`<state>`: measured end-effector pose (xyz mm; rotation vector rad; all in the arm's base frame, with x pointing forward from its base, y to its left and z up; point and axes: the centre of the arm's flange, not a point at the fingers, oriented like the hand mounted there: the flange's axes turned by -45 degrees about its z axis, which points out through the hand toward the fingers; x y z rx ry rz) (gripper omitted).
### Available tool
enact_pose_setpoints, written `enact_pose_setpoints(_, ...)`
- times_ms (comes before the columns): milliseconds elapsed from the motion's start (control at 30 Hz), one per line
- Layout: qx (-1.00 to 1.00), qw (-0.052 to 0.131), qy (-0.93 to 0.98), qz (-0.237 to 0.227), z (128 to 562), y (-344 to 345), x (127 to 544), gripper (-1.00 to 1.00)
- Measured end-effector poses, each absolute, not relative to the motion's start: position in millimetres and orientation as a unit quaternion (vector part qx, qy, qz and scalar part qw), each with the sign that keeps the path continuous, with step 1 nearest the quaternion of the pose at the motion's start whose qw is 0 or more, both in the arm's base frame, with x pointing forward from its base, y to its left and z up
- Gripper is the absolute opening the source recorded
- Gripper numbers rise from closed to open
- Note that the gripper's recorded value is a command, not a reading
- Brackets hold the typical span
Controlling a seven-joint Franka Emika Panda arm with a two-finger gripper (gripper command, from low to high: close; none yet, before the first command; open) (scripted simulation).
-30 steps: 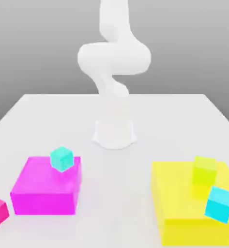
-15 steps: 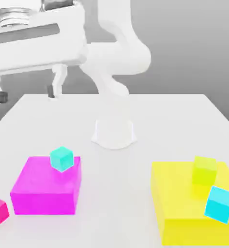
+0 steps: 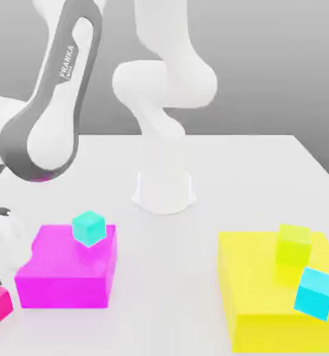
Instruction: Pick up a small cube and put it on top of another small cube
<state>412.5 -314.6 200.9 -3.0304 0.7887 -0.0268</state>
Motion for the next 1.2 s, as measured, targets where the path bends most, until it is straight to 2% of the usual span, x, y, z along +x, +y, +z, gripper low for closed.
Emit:
enact_pose_setpoints(133,-0.967,-0.001,0.256,-0.001,143.8,-321.0,406.3,0.0)
enact_pose_setpoints(167,-0.966,0.0,0.257,0.0,134.5,-320.9,405.5,-1.0)
enact_pose_setpoints(367,-0.966,0.0,0.257,0.0,129.8,-320.8,405.0,-1.0)
enact_pose_setpoints(533,-0.967,0.001,0.254,0.0,184.6,-318.8,406.8,-1.0)
enact_pose_setpoints(733,-0.998,0.043,0.055,0.004,223.1,-173.9,464.3,-1.0)
enact_pose_setpoints(900,-0.99,0.056,-0.128,0.007,254.9,-41.9,472.3,-1.0)
enact_pose_setpoints(1033,-0.938,0.049,-0.343,0.009,289.8,110.5,439.7,-1.0)
enact_pose_setpoints(1133,-0.881,0.028,-0.471,0.006,317.4,183.7,396.4,-1.0)
enact_pose_setpoints(1200,-0.841,0.01,-0.541,0.002,314.1,222.1,369.1,-1.0)
